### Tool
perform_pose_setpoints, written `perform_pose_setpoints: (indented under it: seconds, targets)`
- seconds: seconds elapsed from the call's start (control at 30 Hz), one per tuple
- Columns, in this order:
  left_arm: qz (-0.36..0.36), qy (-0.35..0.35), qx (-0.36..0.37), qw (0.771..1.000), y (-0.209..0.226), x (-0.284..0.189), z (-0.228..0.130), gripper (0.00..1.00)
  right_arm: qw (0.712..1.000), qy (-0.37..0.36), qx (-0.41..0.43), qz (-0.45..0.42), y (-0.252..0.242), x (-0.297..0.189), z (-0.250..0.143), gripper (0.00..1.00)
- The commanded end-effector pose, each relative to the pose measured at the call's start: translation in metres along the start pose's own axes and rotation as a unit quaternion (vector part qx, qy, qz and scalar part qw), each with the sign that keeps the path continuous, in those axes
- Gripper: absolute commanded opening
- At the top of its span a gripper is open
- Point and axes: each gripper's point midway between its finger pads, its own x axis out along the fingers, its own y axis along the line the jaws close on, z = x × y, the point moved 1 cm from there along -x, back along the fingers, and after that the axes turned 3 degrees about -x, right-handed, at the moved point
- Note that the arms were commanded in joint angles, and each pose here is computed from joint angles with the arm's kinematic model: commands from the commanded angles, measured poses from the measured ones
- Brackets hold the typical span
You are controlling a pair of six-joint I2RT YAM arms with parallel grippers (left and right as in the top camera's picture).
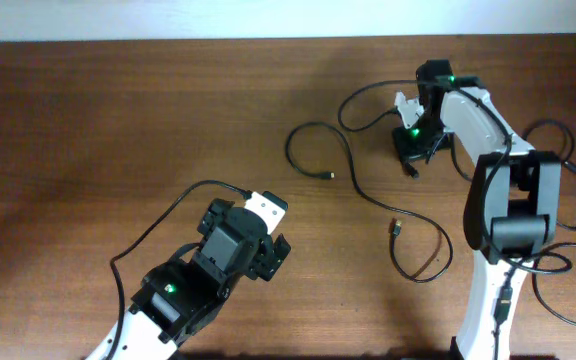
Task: Untangle cables
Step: 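Grasp the cable loop at upper center with the right gripper, then carry the held cable to the far right with the right gripper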
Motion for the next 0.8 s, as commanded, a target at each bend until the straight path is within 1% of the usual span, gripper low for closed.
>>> perform_pose_setpoints:
  seconds: [0.0, 0.13, 0.17, 0.23, 0.33, 0.43, 0.63, 0.77]
  targets:
    - [0.006, -0.005, -0.004, 1.0, 0.003, -0.002, 0.002, 0.99, 1.0, -0.01, 0.001, -0.009, 0.003, -0.056, 0.014, 0.04]
    - [0.006, -0.005, -0.004, 1.0, 0.003, -0.002, 0.002, 0.99, 1.0, -0.022, 0.008, -0.014, 0.007, -0.113, 0.014, 0.04]
    - [0.006, -0.005, -0.004, 1.0, 0.003, -0.002, 0.002, 0.99, 0.999, -0.029, 0.023, -0.026, 0.003, -0.124, 0.015, 0.04]
    - [0.006, -0.005, -0.004, 1.0, 0.003, -0.002, 0.002, 0.99, 0.993, -0.052, 0.082, -0.067, -0.014, -0.152, 0.015, 0.04]
    - [0.006, -0.005, -0.004, 1.0, 0.003, -0.002, 0.002, 0.99, 0.98, -0.083, 0.158, -0.084, -0.035, -0.176, 0.014, 0.04]
    - [0.006, -0.005, -0.004, 1.0, 0.003, -0.002, 0.002, 0.99, 0.967, -0.094, 0.225, -0.073, -0.054, -0.183, 0.007, 0.04]
    - [0.006, -0.005, -0.004, 1.0, 0.003, -0.002, 0.002, 0.99, 0.945, -0.122, 0.302, 0.036, -0.084, -0.192, -0.005, 0.04]
    - [0.006, -0.005, -0.004, 1.0, 0.003, -0.002, 0.002, 0.99, 0.927, -0.128, 0.35, 0.036, -0.123, -0.198, -0.029, 0.04]
